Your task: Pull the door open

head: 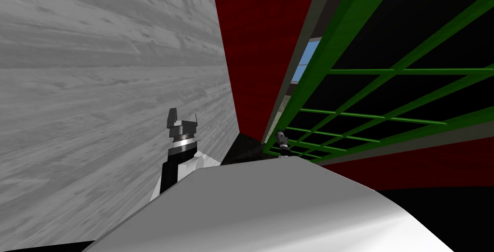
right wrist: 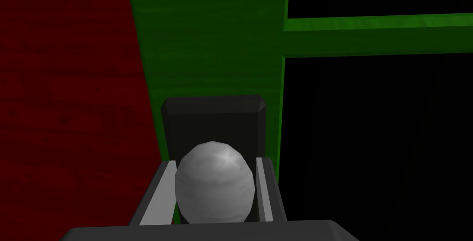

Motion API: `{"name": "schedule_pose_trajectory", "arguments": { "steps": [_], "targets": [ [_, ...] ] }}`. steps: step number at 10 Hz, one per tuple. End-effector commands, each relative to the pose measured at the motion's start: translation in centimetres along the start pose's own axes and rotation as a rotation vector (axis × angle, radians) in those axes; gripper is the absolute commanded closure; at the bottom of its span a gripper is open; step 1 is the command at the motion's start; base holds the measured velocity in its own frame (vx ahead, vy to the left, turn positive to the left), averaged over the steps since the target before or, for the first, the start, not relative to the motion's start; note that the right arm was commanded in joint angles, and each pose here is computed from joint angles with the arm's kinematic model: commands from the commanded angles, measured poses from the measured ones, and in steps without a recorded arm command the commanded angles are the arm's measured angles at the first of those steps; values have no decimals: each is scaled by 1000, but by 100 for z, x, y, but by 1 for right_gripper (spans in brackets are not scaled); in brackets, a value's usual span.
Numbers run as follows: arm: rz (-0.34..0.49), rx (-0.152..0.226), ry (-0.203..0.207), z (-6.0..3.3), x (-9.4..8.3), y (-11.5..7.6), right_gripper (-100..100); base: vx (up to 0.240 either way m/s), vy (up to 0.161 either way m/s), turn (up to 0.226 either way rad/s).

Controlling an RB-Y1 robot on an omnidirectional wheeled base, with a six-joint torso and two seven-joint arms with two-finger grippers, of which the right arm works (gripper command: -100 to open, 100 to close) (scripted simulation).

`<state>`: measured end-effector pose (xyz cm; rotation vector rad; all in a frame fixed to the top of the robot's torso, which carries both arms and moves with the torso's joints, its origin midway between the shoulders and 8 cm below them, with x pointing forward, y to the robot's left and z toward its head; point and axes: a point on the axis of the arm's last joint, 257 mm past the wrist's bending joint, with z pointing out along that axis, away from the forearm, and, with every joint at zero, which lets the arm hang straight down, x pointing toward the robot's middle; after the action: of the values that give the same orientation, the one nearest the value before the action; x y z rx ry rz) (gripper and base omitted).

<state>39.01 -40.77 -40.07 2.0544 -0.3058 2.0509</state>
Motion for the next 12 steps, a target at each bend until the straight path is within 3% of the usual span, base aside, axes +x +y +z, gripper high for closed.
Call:
{"name": "schedule_pose_trajectory", "arguments": {
  "steps": [1, 5, 12],
  "targets": [
    [3, 1, 3, 2, 8, -15, 100, 0, 0, 0],
    [3, 26, 0, 7, 1, -75, 100, -114, 8, 50],
    [10, 103, 1, 19, 10, -290, 100, -176, -18, 77]
  ]
}}
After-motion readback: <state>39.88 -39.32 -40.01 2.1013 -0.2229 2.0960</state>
